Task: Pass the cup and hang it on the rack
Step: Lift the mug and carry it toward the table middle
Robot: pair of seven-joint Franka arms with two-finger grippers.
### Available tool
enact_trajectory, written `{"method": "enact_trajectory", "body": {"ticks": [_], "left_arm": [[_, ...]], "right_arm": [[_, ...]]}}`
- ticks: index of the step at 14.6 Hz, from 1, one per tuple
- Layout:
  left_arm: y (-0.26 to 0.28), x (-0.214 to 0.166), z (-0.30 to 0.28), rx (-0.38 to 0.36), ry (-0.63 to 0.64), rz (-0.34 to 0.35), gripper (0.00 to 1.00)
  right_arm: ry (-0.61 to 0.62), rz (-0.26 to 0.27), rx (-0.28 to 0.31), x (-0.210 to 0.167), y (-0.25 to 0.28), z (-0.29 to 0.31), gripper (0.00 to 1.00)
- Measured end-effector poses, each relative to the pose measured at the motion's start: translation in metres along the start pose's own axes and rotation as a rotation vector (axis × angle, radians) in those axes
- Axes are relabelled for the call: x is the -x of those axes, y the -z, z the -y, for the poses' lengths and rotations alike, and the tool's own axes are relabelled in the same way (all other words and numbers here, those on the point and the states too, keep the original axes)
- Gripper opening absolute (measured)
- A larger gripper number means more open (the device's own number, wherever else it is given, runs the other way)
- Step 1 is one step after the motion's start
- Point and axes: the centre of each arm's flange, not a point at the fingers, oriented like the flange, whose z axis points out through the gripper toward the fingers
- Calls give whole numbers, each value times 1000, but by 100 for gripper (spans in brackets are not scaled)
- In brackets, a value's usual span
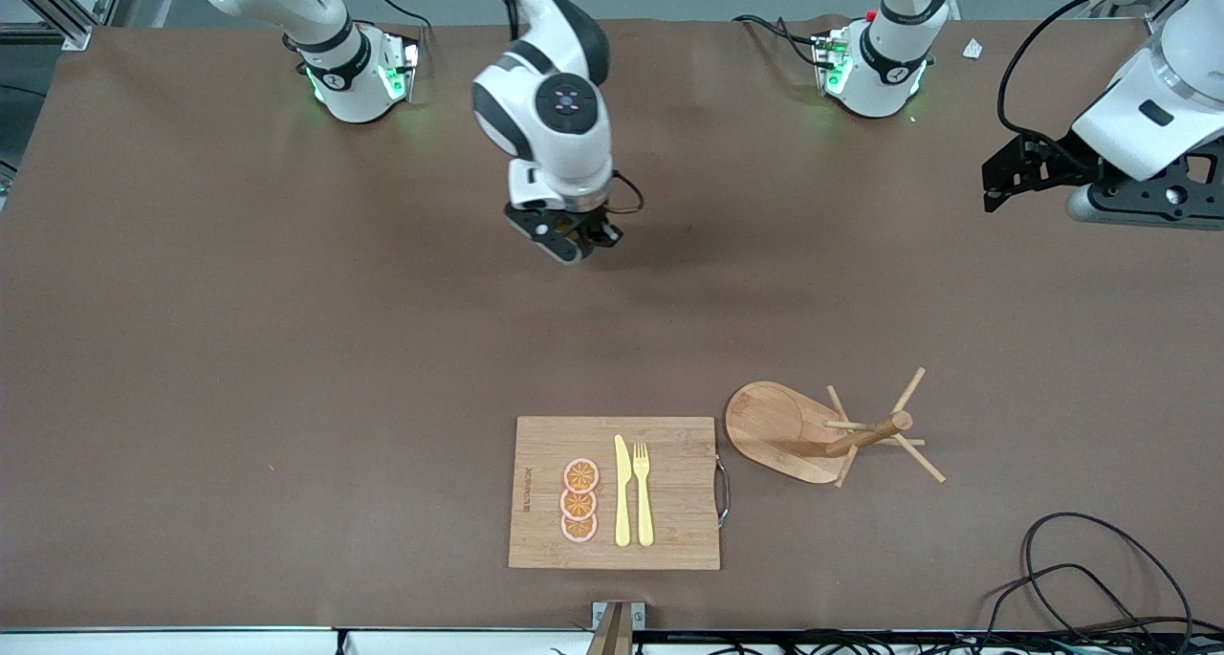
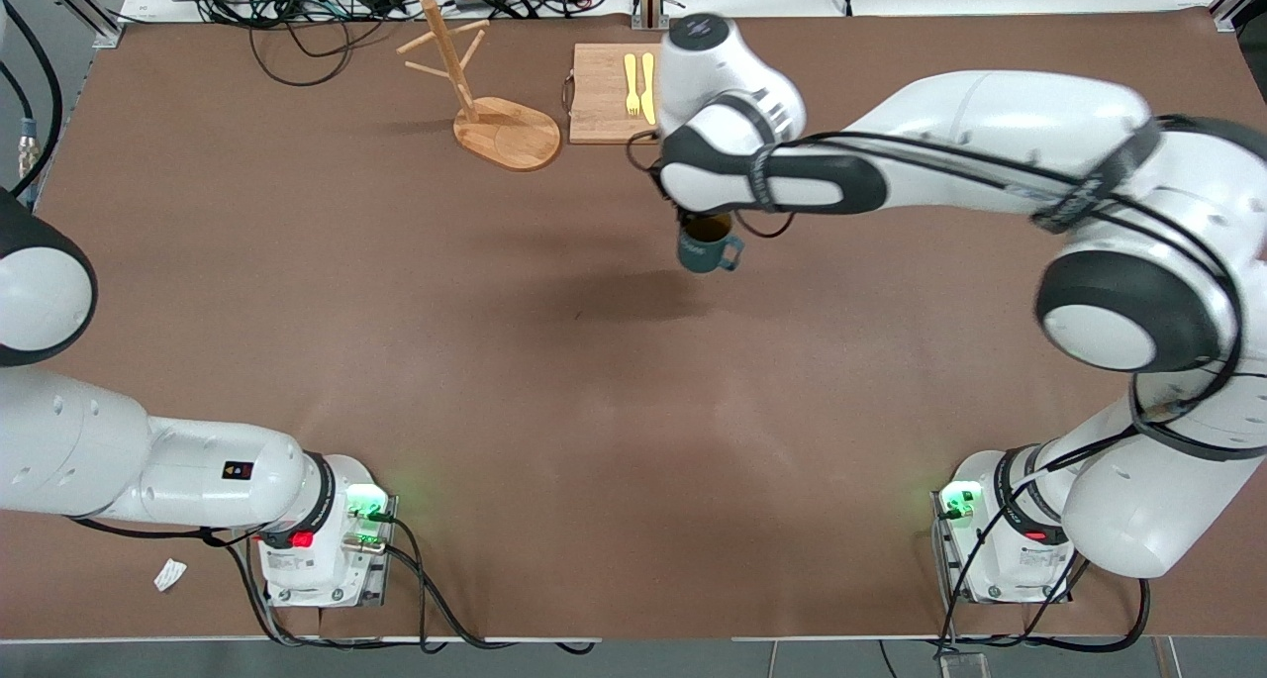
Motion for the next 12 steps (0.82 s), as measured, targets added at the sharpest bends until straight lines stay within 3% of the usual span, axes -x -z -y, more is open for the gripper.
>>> {"method": "enact_trajectory", "body": {"ticks": [4,7,12], "left_arm": [[-1,-1,0,0,0,1,100],[-1,0,-3,0,-5,0,100],[-4,-2,-20,-1,-16,5,100]], "right_arm": [[-97,-4,-8,34,-42,39,5],[-182,-3,-40,33,-56,54,5],[-308,0,-45,32,-57,56,5]]}}
